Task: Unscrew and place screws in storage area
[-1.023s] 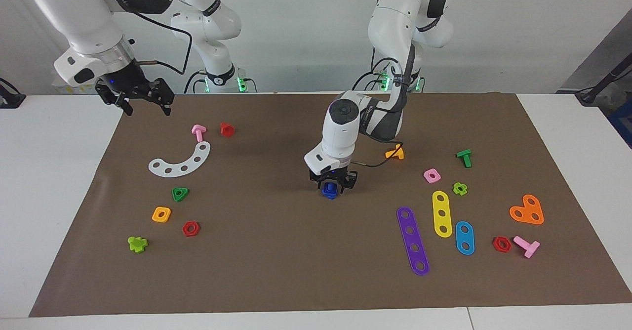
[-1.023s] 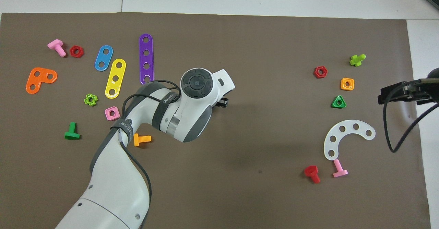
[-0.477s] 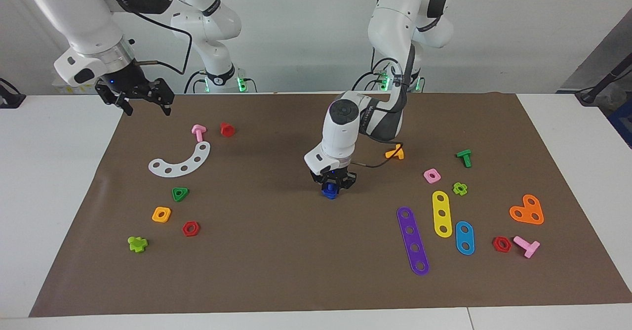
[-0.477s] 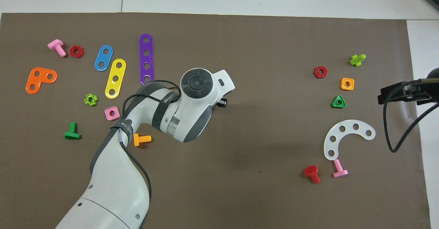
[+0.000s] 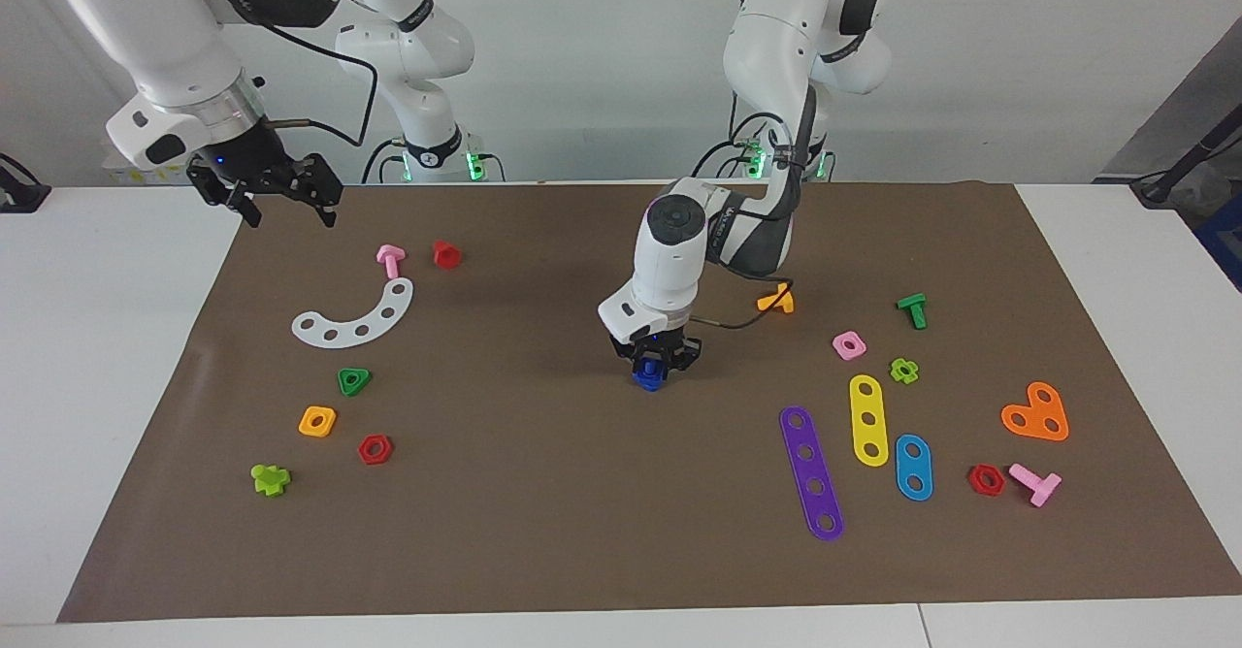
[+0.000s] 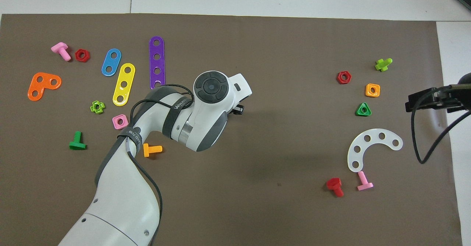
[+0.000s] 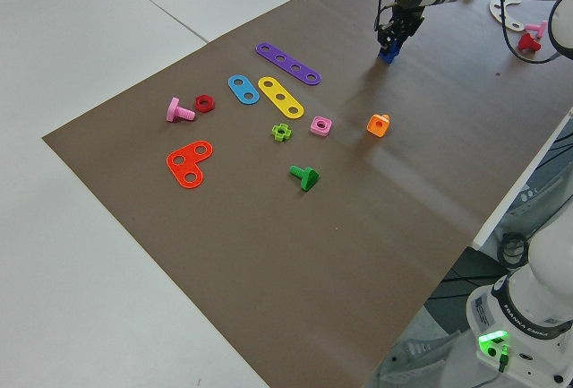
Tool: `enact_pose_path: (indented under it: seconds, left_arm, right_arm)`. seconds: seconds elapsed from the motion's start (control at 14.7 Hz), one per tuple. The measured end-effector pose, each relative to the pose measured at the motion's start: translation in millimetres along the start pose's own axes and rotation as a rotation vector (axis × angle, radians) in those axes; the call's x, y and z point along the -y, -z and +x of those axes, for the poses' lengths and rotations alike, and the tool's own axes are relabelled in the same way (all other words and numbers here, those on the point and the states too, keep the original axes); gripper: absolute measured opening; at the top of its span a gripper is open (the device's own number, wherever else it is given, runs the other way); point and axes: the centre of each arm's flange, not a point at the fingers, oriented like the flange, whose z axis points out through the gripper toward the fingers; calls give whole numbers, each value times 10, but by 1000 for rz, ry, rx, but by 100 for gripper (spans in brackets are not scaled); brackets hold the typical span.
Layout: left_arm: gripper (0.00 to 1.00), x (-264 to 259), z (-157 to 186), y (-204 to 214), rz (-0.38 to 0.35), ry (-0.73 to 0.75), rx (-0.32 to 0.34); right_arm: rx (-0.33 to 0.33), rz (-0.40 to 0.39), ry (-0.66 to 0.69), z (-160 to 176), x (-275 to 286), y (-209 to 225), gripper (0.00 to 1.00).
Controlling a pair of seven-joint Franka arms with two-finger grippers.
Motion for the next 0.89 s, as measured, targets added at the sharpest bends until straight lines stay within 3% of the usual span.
enact_pose_path:
  seconds: [0.48,0.89]
  left_arm:
    - [47,157,231,443,2,41,65]
    - [47,1392,538,756,-13,163,74]
  right_arm:
    - [0,0,0,0,0,0,100]
    - [0,0,0,0,0,0,100]
